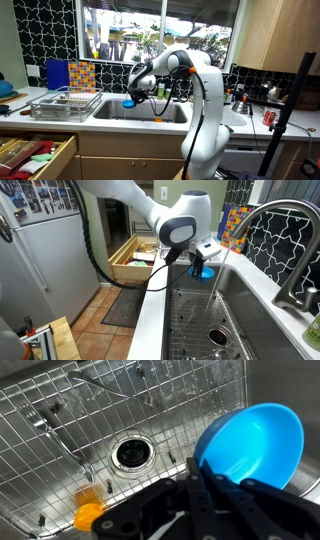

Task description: Put the blue bowl under the running faucet then place it back on the counter

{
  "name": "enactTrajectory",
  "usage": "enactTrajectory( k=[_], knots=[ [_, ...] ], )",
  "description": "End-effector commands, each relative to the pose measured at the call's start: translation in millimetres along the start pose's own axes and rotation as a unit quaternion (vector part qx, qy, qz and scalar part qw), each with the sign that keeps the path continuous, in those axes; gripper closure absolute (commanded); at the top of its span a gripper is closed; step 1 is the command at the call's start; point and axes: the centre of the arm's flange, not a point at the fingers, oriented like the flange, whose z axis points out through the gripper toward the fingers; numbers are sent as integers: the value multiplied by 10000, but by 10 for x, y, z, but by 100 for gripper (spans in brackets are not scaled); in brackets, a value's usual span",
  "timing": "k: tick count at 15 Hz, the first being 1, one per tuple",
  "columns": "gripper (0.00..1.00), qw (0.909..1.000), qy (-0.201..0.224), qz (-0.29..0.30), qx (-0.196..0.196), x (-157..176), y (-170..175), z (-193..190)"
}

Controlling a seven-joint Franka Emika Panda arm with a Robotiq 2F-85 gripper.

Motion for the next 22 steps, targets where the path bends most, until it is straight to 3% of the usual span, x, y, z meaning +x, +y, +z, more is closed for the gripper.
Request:
enactTrajectory(
  k=[1, 10, 22],
  knots=[
    [99, 9991, 84, 383, 167, 99, -196, 154],
    [99, 9953, 228, 887, 300, 205, -352, 255],
    [99, 9948, 198, 969, 249, 240, -373, 282]
  ],
)
